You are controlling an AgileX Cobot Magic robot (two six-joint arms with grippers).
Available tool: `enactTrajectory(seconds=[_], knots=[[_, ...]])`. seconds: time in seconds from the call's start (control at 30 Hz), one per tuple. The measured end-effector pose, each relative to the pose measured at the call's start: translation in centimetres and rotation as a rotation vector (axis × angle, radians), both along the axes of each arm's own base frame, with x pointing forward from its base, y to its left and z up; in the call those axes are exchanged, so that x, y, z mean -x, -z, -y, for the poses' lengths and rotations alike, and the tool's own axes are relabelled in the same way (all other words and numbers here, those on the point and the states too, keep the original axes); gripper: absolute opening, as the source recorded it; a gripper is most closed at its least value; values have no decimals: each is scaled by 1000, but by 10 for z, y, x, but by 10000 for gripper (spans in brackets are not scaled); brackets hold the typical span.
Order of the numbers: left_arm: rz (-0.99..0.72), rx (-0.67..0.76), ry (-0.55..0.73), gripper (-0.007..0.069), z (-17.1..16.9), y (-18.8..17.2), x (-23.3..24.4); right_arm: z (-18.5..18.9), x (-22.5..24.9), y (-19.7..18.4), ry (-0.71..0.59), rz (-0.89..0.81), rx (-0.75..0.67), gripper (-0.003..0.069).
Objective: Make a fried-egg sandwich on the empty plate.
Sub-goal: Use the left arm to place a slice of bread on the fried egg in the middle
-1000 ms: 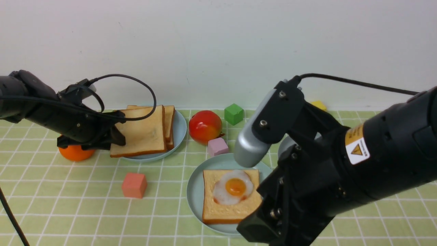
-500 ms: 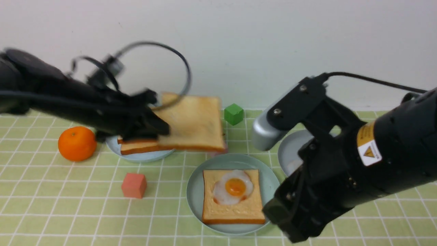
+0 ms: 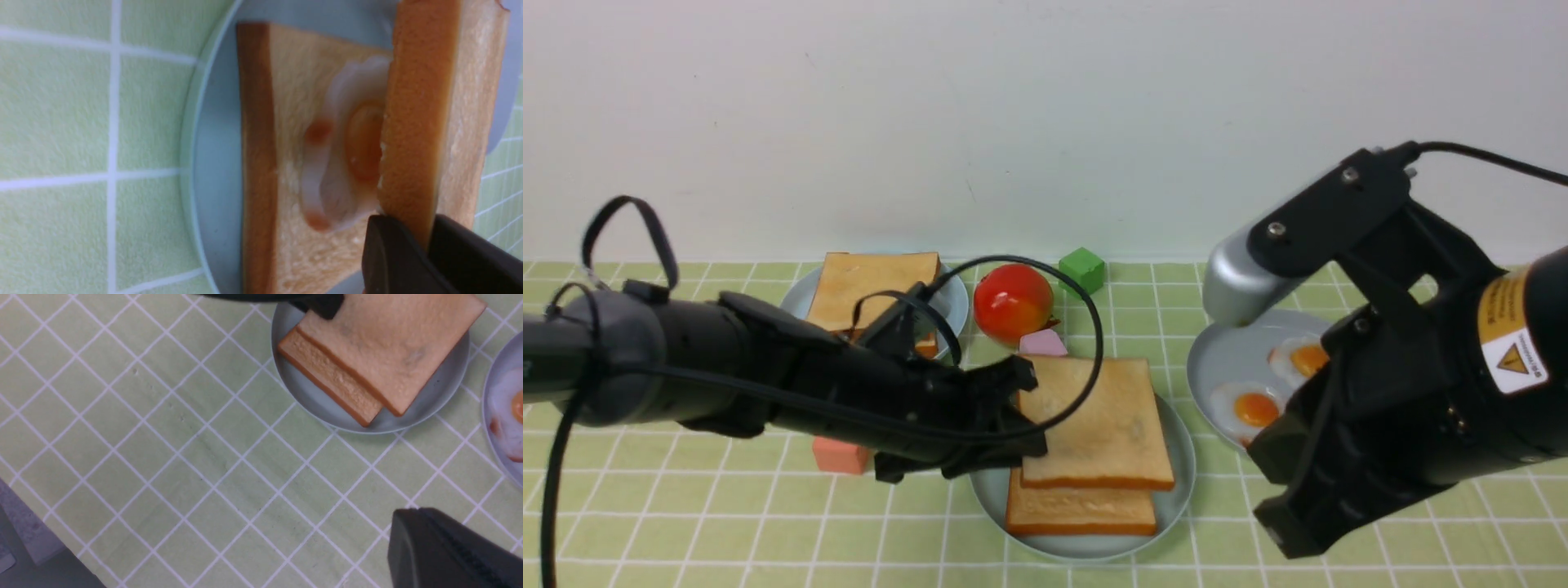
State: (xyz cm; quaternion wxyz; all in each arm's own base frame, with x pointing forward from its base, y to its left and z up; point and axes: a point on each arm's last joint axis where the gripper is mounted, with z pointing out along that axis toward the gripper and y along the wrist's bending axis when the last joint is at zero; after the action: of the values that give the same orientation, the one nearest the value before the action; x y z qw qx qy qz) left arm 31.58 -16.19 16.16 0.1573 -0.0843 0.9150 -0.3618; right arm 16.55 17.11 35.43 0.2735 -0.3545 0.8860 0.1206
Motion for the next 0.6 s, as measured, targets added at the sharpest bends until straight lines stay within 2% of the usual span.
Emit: enactTrajectory(seconds=[0.1,0.2,0.4,0.5,0.53,0.6], knots=[[-9,-17,3,113,-2,3,0,2,0,-2,5,15,4,-9],[-27,-20,-1,189,-5,3,0,7,1,-6,31,37,1,-10],[-2,-61,114,438,-9,-18,12,34,7,-21,201,116,35,-6],[34,-66,145,491,-10,-31,17,45,13,-26,276,110,31,-5],[76,-60,157,508,-12,-48,23,54,19,-30,328,103,13,-3],[114,-43,165,512,-13,-65,29,62,27,-34,354,106,-19,-3]])
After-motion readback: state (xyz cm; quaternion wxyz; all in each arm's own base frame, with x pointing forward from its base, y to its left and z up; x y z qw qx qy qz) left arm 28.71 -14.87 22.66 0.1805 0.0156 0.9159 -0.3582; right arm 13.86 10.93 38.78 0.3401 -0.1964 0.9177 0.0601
